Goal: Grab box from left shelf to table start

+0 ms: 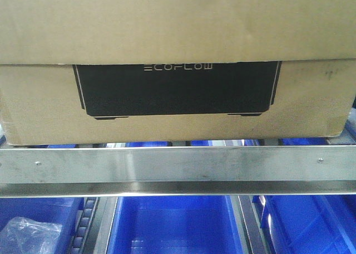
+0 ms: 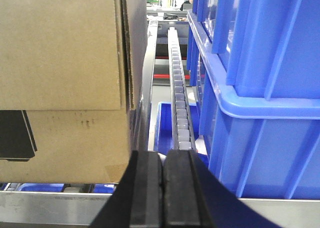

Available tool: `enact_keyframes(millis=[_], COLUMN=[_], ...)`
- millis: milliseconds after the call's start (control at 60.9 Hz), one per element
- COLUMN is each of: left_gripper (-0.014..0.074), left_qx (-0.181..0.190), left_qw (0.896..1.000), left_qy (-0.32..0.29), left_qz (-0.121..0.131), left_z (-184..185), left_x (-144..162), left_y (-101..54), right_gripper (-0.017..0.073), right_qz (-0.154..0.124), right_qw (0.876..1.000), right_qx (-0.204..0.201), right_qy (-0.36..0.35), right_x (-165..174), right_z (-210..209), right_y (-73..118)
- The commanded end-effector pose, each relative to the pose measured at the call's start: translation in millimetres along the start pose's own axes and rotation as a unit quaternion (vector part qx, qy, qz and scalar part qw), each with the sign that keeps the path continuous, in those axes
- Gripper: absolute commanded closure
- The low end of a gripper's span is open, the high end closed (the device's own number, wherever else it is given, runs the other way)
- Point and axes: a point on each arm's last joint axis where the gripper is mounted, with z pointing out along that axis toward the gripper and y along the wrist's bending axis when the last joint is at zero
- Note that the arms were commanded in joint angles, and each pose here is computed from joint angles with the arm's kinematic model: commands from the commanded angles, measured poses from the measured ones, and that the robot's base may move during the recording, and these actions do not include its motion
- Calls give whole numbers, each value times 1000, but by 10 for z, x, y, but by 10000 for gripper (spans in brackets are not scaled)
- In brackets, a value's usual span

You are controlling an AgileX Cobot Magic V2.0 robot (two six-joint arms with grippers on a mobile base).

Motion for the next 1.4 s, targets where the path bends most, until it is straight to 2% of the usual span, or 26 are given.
enact_keyframes(millis=[0,181,263,328,394,574,673,755,837,919,985,1034,1100,1198,1231,1329,1379], left_gripper=[661,661,661,661,661,661,661,661,661,661,661,661,661,661,661,661,661], left_qx=[-4,-4,-9,-16,-20,9,15,23,38,51,69,84,96,106,109,121,119], left_qw=[999,999,998,994,992,999,999,999,997,995,991,987,982,981,982,984,985], left_qy=[-32,-34,-64,-101,-122,-25,-17,-12,21,68,113,135,156,161,153,113,104], left_qz=[-5,-5,-6,-25,-32,-31,-33,-48,-69,-46,2,24,37,19,5,-62,-72], left_z=[-3,-3,-9,-22,-36,-89,-123,-123,-78,-15,43,86,148,225,254,338,381], left_x=[16,14,-42,-124,-215,-512,-778,-972,-1108,-1218,-1284,-1324,-1364,-1443,-1481,-1619,-1669], left_y=[2,2,11,30,43,30,44,48,35,27,16,3,-7,-22,-30,-61,-56], right_gripper=[541,541,541,541,541,541,541,541,541,541,541,541,541,541,541,541,541], right_qz=[-9,-9,-9,-9,-9,-9,-9,-9,-9,-9,-9,-9,-9,-9,-9,-9,-9], right_qw=[999,999,999,999,999,999,999,999,999,999,999,999,999,999,999,999,999], right_qx=[3,3,3,3,3,3,3,3,3,3,3,3,3,3,3,3,3], right_qy=[-49,-49,-49,-49,-49,-49,-48,-48,-48,-48,-48,-48,-48,-48,-48,-48,-48], right_x=[-108,-108,-108,-108,-108,-108,-107,-107,-107,-107,-107,-107,-107,-107,-107,-107,-107], right_z=[-8,-8,-8,-8,-8,-8,-8,-8,-8,-8,-8,-8,-8,-8,-8,-8,-8], right_y=[-3,-3,-3,-3,-3,-3,-3,-3,-3,-3,-3,-3,-3,-3,-3,-3,-3])
